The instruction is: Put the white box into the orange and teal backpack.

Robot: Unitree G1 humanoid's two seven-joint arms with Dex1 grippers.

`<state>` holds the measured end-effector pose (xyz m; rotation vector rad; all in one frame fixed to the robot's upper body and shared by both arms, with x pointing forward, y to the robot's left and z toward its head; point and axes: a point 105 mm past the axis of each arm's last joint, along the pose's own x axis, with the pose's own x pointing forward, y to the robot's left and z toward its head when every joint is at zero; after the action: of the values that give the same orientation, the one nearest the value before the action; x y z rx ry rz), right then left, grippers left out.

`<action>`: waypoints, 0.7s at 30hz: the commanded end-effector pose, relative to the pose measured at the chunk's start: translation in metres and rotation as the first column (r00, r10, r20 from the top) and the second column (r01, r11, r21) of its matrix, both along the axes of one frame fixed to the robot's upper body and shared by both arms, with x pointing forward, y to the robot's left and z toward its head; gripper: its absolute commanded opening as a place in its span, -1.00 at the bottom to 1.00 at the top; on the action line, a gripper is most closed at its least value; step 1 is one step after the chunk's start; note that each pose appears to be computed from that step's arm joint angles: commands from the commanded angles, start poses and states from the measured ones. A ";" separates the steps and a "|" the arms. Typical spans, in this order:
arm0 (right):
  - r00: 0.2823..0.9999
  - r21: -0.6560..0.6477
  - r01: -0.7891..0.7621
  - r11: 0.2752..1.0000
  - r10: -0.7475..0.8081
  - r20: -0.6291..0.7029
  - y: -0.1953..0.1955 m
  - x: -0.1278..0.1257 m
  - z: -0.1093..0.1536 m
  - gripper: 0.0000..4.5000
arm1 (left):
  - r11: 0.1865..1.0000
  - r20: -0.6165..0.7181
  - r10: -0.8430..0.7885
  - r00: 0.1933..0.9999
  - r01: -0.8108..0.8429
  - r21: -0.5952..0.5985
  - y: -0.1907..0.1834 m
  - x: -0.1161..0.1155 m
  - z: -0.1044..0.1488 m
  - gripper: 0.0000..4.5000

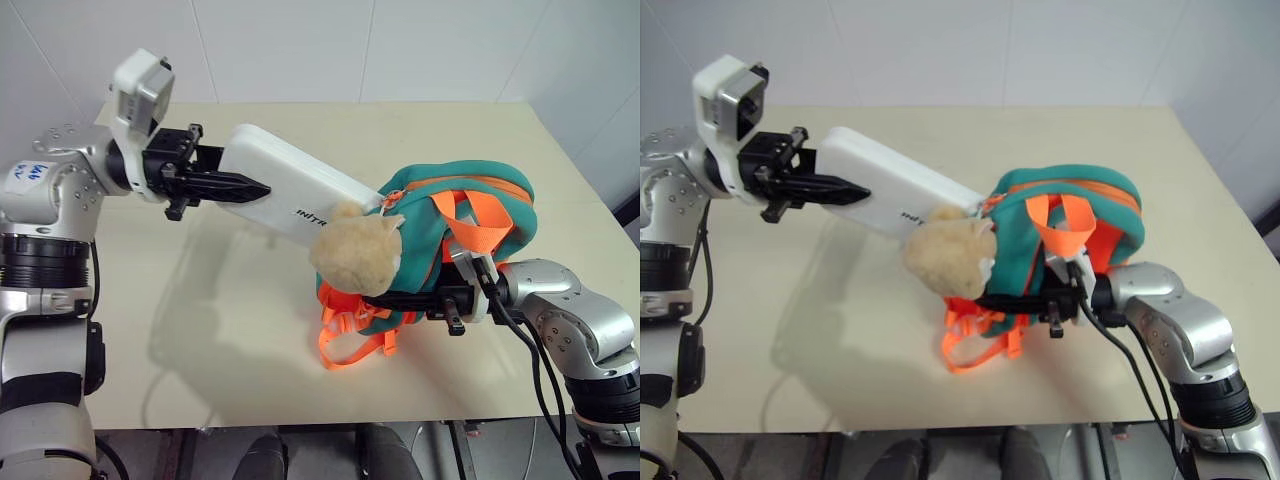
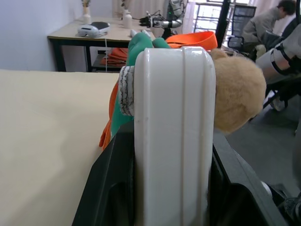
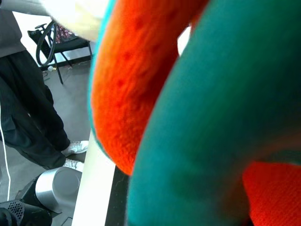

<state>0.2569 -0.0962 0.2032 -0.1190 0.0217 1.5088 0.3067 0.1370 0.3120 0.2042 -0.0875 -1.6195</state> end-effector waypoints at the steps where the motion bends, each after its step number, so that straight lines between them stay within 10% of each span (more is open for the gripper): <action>1: 0.998 0.015 -0.007 1.000 0.006 0.057 0.005 0.001 0.010 -0.72 | 1.000 0.047 -0.025 0.999 0.025 0.013 -0.025 -0.007 -0.001 -0.41; 21: 0.998 0.020 0.008 1.000 -0.009 0.059 0.009 0.006 0.007 -0.72 | 0.989 -0.135 0.135 0.982 -0.143 -0.049 -0.116 0.021 -0.070 -0.41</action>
<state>0.2642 -0.0894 0.2010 -0.1257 0.0064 1.4934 0.3287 0.0266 0.2398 0.0714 -0.0074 -1.4798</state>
